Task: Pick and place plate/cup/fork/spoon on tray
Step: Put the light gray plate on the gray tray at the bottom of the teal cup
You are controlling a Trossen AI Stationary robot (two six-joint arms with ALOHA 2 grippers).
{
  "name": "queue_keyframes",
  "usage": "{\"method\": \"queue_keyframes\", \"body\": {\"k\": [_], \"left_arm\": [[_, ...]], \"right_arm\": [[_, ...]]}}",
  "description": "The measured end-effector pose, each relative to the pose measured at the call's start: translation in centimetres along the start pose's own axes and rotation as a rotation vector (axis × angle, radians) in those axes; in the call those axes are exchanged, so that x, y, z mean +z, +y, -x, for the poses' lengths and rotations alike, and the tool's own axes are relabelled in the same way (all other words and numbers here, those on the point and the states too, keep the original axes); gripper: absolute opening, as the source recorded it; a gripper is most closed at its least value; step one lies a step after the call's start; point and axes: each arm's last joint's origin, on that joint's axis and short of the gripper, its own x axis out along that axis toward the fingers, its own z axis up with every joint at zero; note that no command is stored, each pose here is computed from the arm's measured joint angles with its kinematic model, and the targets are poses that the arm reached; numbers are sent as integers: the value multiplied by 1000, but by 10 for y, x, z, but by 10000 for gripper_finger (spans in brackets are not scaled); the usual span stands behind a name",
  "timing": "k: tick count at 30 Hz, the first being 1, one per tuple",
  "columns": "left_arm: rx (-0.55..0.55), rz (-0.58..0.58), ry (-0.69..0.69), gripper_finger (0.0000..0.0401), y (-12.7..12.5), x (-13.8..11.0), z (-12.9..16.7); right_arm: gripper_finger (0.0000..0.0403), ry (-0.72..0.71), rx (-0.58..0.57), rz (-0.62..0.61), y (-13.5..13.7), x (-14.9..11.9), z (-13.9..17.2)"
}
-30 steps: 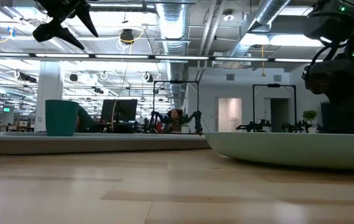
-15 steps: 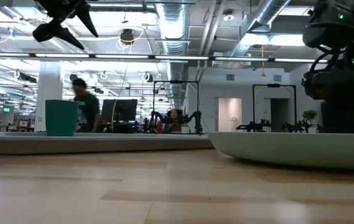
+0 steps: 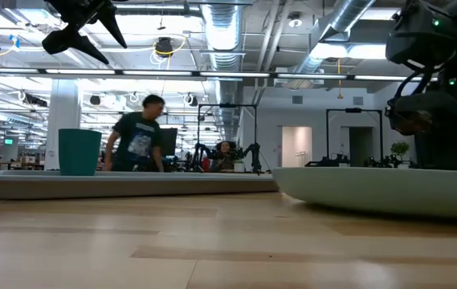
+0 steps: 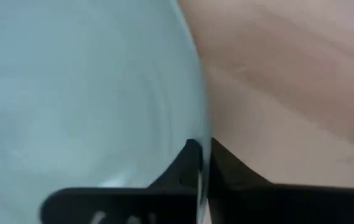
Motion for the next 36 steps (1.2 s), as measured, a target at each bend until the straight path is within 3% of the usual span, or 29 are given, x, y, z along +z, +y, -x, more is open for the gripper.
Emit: {"method": "queue_keyframes", "body": {"k": [9, 14, 23, 29, 36], "left_arm": [[-47, 5, 47, 235, -1, -1, 0], [-98, -15, 59, 235, -5, -2, 1], [-196, -66, 41, 235, -21, -4, -2], [-222, -147, 4, 235, -34, -8, -7], [-330, -282, -74, 235, -62, -10, -21]], "right_arm": [[7, -60, 64, -10, 15, 9, 18], [5, -100, 42, -9, 23, 16, 33], [3, -212, 38, 53, 48, 28, 81], [3, -333, 95, 73, 65, 42, 119], [4, -469, 163, 97, 75, 61, 154]]}}
